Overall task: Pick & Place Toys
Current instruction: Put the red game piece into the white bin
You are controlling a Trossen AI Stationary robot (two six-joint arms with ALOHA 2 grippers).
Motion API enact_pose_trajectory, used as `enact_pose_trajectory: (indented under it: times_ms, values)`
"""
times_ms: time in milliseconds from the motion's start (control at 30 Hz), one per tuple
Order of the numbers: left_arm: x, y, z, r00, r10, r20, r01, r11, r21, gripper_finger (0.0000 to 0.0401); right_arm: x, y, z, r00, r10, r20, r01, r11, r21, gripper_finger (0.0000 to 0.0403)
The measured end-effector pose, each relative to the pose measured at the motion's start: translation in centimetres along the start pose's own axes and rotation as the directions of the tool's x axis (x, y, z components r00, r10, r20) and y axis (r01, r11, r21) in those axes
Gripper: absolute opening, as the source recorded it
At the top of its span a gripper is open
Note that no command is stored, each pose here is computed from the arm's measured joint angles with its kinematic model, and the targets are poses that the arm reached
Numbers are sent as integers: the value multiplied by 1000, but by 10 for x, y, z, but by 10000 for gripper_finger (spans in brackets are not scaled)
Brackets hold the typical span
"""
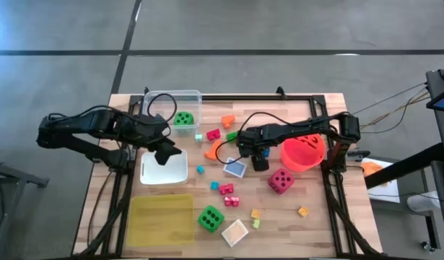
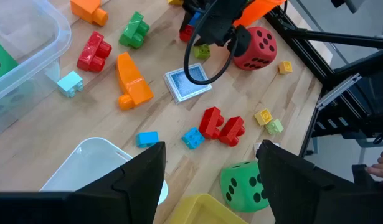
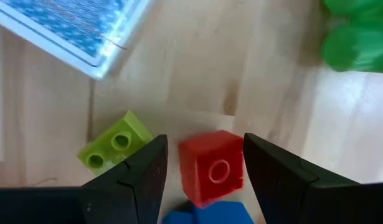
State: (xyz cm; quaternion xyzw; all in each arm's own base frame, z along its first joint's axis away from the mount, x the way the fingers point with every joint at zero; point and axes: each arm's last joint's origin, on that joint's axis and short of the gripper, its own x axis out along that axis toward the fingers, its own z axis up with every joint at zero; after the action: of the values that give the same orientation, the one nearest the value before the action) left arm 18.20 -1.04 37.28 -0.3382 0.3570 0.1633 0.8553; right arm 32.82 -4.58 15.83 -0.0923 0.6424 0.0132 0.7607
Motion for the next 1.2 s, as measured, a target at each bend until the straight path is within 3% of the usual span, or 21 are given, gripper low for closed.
enact_pose_trajectory:
  times_ms: [200,467,633,1000,1200]
  values:
    - [0,0,0,1000,0,0,0,1000,0,243,0,1,0,1000,20,10,-20,1000,3,216]
    - [0,0,0,1000,0,0,0,1000,0,243,-1,-1,-1,998,-48,-29,48,999,-11,314]
    - [0,0,0,1000,0,0,0,1000,0,243,-3,1,-7,995,-25,-99,16,996,-91,353]
    - [0,0,0,1000,-1,-1,1,1000,0,243,-1,1,-5,998,-27,-65,17,988,-153,358]
    - [0,0,0,1000,0,-1,0,1000,0,243,7,4,-11,998,13,-65,-23,986,-163,308]
